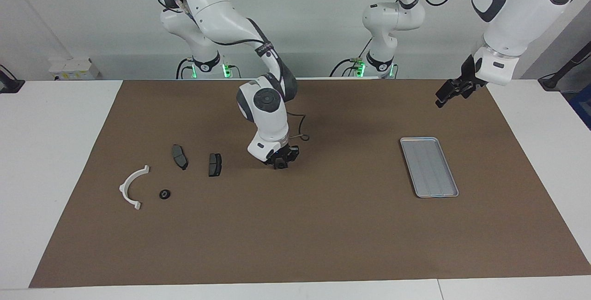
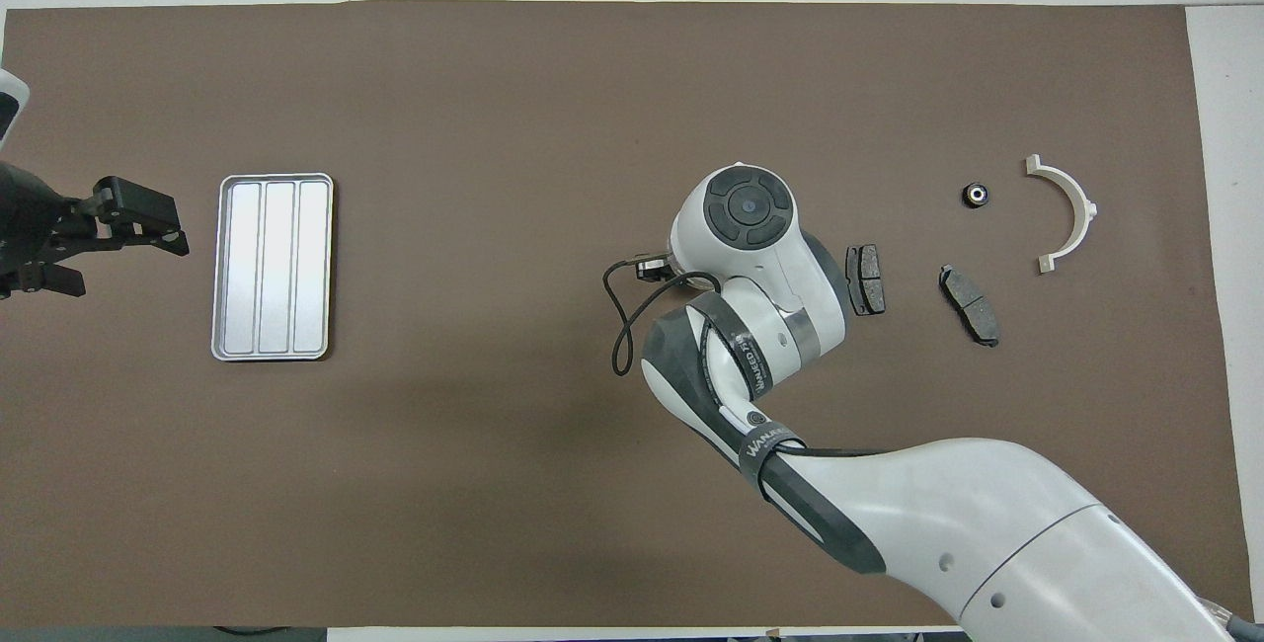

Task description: Place bearing gear from tray to pile

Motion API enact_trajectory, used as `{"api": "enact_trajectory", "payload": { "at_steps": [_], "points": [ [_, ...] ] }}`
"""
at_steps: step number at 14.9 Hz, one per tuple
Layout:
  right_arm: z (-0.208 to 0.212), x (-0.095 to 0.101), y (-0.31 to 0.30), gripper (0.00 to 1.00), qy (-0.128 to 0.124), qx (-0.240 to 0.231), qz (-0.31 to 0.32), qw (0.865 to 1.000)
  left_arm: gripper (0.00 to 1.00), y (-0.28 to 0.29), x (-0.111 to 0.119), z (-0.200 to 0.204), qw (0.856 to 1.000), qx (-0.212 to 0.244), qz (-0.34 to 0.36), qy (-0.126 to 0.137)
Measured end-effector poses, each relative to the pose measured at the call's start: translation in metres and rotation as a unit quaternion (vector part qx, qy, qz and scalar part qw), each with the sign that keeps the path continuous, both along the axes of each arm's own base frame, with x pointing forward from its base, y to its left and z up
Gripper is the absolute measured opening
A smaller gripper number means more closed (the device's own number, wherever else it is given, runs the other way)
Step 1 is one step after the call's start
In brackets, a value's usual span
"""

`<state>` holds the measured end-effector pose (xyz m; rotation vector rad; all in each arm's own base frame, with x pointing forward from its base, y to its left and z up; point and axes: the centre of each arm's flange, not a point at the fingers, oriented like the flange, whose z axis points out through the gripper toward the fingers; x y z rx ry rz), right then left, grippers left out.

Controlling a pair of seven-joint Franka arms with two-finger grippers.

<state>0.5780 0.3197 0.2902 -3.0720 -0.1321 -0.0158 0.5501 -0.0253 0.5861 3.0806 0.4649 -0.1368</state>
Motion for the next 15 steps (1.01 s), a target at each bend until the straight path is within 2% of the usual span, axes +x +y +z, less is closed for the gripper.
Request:
{"api": "enact_trajectory", "payload": {
  "at_steps": [1,6,10,13,15],
  "points": [
    [0.000,0.000,0.000,0.24,0.000,0.000,0.000,1.000,1.00,0.000,0.000,0.000,1.000,0.000,0.000,-0.001],
    [0.005,0.007,-0.006,0.24,-0.005,0.001,-0.003,1.000,1.00,-0.002,0.000,0.000,1.000,0.000,-0.001,-0.002],
    [0.051,0.047,-0.064,0.24,-0.030,0.005,0.000,1.000,1.00,-0.002,0.000,0.000,1.000,0.000,-0.002,-0.003],
    [0.090,0.078,-0.140,0.24,-0.045,-0.001,0.022,0.999,1.00,-0.002,0.000,0.000,1.000,0.000,-0.002,-0.003],
    [0.096,0.092,-0.198,0.24,-0.051,-0.007,0.044,0.998,1.00,-0.002,0.000,0.000,1.000,0.000,-0.002,-0.003]
  ]
}}
